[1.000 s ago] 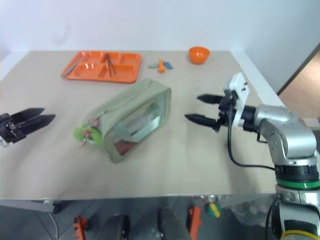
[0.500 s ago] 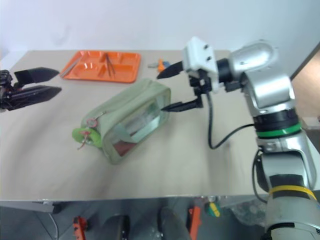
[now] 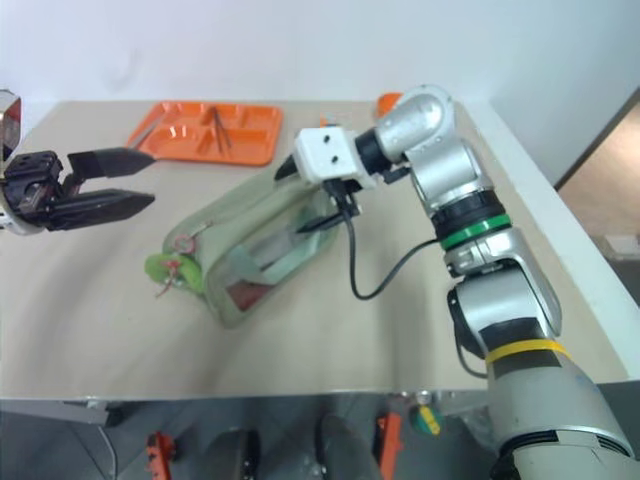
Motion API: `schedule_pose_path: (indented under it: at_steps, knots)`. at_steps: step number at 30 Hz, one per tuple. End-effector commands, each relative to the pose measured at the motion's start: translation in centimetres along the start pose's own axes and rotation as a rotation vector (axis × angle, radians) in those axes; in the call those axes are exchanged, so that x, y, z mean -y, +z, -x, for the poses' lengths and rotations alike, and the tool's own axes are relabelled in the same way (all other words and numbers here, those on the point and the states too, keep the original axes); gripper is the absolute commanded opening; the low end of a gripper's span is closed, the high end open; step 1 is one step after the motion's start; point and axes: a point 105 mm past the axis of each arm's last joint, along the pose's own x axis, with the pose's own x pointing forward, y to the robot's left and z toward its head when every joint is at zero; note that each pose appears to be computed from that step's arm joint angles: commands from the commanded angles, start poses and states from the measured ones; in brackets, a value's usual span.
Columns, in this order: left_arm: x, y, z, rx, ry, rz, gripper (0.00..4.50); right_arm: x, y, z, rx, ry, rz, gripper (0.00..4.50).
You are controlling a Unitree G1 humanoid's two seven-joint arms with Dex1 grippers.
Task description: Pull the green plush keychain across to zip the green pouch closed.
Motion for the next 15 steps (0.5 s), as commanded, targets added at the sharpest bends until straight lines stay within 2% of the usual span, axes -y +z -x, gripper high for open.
schedule_pose_path:
  at_steps: [1, 6, 7, 10, 11, 15]
  knots:
    - [0.5, 0.7, 0.0, 0.012, 0.002, -0.047, 4.5, -0.5, 0.3, -0.5, 0.0, 0.037, 0.048, 3.25]
    - [0.4, 0.7, 0.0, 0.019, 0.018, -0.047, 4.5, -0.5, 0.0, -1.6, 0.015, 0.035, 0.032, 1.51]
    - [0.4, 0.7, 0.0, 0.02, 0.021, -0.045, 4.5, -0.5, -0.1, -1.6, 0.014, 0.035, 0.029, 1.28]
    - [0.4, 0.8, 0.1, 0.023, 0.024, -0.046, 4.5, -0.7, -0.3, -1.6, 0.012, 0.037, 0.022, 0.15]
    - [0.4, 0.8, 0.1, 0.025, 0.026, -0.046, 4.5, -0.8, -0.4, -1.6, 0.015, 0.041, 0.017, 0.01]
    - [0.4, 0.9, 0.1, 0.029, 0.031, -0.049, 4.5, -1.0, -0.5, -1.0, 0.015, 0.053, 0.006, 0.01]
